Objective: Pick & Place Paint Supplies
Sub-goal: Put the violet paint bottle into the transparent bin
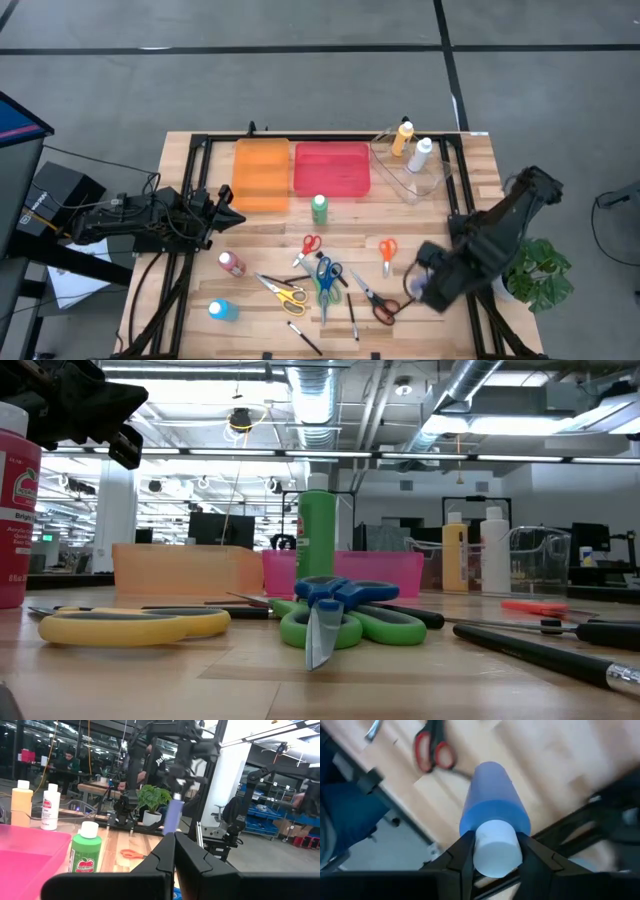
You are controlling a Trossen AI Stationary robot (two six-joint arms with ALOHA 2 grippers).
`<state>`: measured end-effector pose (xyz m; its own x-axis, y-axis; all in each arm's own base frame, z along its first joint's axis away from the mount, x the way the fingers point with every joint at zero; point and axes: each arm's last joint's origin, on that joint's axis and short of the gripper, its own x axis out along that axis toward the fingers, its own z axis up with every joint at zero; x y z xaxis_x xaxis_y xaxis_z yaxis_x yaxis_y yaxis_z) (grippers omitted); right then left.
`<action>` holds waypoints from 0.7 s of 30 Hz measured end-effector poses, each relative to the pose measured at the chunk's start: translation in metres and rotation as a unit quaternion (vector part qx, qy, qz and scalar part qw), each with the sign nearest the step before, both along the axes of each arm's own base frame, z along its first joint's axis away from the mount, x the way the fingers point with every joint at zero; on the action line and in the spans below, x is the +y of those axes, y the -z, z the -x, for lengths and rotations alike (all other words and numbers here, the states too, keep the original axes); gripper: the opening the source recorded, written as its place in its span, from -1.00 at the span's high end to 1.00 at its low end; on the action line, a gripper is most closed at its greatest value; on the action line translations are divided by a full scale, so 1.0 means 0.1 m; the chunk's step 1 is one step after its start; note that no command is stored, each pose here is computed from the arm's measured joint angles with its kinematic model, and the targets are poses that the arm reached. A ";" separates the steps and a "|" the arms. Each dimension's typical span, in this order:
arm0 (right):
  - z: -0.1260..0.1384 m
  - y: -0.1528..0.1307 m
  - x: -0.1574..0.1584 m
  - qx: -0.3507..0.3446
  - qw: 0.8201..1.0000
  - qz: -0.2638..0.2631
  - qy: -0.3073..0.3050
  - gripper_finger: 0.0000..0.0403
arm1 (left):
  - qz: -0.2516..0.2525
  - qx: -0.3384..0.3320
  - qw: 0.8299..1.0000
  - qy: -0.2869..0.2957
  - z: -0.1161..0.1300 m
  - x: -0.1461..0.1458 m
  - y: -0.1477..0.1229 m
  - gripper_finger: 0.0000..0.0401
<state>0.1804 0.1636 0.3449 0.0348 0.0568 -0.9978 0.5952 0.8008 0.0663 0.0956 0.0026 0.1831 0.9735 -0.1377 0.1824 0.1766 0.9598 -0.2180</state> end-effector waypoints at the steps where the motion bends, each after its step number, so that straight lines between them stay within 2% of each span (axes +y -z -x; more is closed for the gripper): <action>1: -0.02 -0.03 -0.09 -0.008 1.000 0.003 0.000 0.44 | 0.000 0.000 1.000 0.000 0.00 0.00 0.00 1.00; 4: -0.08 -0.16 -0.39 -0.048 0.999 0.000 -0.008 0.44 | 0.000 0.000 1.000 0.000 0.00 0.00 0.00 1.00; 11: -0.17 -0.33 -1.22 -0.100 0.994 0.045 0.011 0.44 | 0.000 0.000 1.000 0.000 0.00 0.00 0.00 1.00; 21: -0.05 -0.36 -2.29 -0.086 0.989 0.097 0.068 0.44 | 0.000 0.000 1.000 0.000 0.00 0.00 0.00 1.00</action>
<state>0.1853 -0.0654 0.3810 0.1994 -0.1514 -0.9681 0.6919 0.7214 0.0297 0.0956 0.0026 0.1831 0.9735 -0.1378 0.1823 0.1767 0.9597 -0.2183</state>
